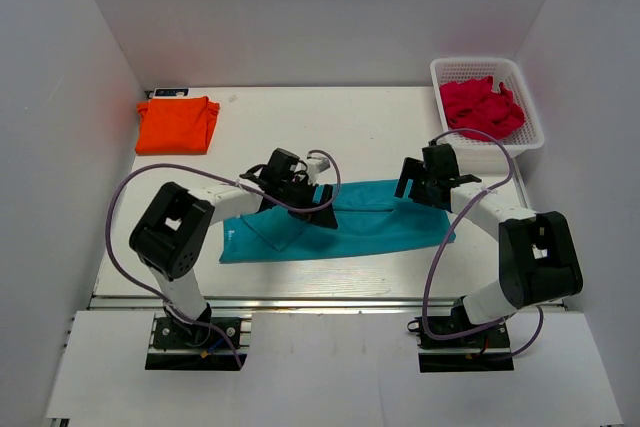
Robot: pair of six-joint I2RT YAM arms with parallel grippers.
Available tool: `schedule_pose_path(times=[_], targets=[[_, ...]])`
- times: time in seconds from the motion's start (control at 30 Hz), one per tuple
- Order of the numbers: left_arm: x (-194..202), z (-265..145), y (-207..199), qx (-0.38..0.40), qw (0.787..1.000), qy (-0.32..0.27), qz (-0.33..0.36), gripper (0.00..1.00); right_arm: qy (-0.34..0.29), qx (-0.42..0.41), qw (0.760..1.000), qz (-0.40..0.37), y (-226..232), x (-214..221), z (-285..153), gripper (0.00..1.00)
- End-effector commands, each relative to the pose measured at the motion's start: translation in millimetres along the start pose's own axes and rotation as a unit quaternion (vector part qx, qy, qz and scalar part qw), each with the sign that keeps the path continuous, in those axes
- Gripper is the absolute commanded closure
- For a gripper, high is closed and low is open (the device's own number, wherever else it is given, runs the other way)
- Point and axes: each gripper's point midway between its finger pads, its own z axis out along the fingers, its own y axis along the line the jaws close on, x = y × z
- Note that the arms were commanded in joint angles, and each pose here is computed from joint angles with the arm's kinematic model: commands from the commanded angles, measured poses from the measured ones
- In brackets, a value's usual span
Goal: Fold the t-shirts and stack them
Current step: Fold the other side of the tshirt into a rectangle
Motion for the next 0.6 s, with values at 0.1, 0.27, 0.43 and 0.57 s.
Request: schedule_pose_path(times=[0.1,0.27,0.43,0.57], targets=[[-13.6,0.0,-13.4,0.023,0.999,-0.007,0.03,0.0,-0.037,-0.009,0.999,0.006,5.5,-23.5,-12.1,0.1],[-62.1,-47.8,-53.5,0.029,0.99,-0.098,0.102,0.0,-0.06,-0.017,0.998,0.002,8.6,-32.5,-19.3,0.1],[-61.4,-76.8,-56.1,0.008,0.985,-0.132,0.109,0.0,-0.079,-0.02,0.997,0.005,11.5,-45.7,-22.3,0.1],[-51.5,-81.7,-35.6,-0.045,0.988,-0.131,0.067,0.0,-0.082,-0.031,0.996,0.004,18.4,-50.8,-18.3,0.1]])
